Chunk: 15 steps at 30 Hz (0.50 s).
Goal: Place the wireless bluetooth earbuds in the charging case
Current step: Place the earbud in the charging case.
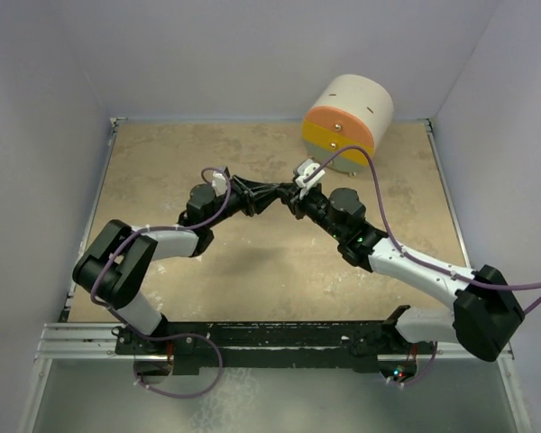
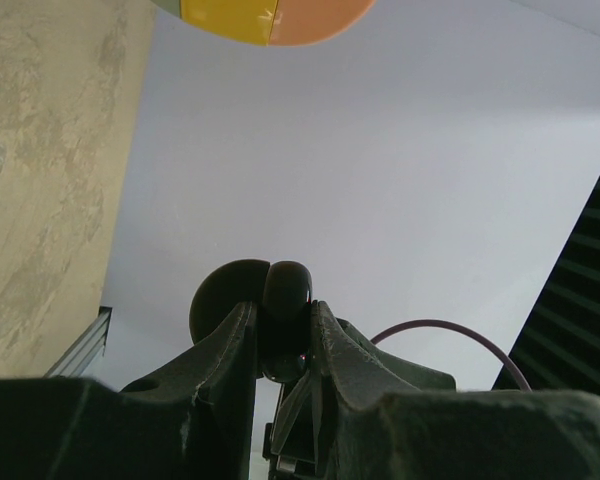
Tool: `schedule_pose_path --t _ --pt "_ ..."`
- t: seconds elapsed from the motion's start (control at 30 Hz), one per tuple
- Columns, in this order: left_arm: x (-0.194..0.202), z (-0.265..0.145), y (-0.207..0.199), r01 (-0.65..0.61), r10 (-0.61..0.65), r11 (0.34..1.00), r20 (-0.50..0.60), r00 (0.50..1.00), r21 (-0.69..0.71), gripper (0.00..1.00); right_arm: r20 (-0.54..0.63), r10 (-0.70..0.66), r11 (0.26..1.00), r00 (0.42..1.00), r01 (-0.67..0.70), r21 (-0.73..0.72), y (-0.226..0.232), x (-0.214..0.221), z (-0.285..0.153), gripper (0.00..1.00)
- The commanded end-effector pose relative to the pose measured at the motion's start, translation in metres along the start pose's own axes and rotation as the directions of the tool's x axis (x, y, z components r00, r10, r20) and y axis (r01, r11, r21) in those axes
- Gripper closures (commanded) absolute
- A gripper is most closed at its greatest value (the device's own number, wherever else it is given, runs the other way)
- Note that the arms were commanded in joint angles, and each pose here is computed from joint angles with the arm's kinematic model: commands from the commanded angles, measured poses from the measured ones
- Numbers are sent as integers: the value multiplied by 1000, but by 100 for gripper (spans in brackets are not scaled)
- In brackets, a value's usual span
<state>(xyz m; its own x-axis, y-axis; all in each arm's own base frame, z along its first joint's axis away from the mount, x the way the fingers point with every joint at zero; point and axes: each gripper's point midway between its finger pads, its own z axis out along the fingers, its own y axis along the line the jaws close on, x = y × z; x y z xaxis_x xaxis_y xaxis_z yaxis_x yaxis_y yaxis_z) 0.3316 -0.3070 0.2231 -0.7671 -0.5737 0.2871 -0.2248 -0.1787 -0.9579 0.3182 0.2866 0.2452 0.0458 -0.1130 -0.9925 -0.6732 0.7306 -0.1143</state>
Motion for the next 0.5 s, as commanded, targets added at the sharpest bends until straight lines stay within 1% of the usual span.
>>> schedule_pose_path --t 0.0,0.47 --pt "23 2 -42 -44 56 992 -99 994 122 100 29 -16 999 999 18 -42 8 -7 -4 100" --pt "27 -6 -21 -78 83 996 -118 990 46 100 40 -4 1000 999 4 -10 3 -12 -7 100"
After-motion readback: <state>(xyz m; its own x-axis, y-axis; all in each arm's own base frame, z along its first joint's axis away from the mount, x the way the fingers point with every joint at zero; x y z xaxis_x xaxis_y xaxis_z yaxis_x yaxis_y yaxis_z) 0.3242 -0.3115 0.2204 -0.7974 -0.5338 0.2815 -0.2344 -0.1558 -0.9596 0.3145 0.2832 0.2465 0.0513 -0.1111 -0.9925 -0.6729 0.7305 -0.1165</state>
